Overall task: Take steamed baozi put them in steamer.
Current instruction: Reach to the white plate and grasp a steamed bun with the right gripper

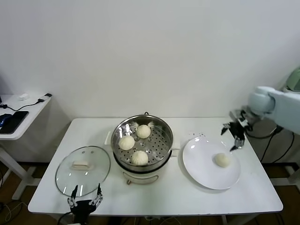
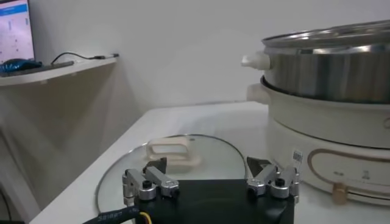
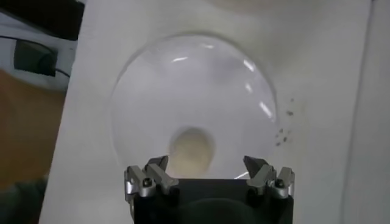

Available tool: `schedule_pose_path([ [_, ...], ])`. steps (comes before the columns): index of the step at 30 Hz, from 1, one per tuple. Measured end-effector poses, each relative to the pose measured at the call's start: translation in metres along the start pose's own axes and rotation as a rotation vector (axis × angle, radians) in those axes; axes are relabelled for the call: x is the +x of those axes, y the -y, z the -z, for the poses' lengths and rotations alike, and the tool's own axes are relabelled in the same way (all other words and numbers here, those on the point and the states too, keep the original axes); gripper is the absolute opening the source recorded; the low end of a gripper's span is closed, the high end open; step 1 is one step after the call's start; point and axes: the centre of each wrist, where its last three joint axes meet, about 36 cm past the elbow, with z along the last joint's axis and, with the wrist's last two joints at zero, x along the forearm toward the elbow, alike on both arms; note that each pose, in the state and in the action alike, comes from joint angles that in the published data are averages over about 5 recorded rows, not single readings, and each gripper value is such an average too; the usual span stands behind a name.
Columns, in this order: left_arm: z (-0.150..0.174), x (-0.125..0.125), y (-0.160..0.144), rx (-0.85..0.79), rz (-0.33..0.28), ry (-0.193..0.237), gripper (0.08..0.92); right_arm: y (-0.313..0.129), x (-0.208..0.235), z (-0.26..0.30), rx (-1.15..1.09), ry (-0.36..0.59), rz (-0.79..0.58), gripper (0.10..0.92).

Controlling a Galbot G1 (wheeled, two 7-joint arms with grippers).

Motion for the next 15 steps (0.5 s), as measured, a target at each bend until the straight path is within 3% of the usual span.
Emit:
schedule_pose_path([
  [15, -0.004, 0.000, 0.000, -0.005, 0.000, -0.006, 0.823, -0.016, -0.087, -0.016, -0.127, -0.042, -0.005, 0.823],
])
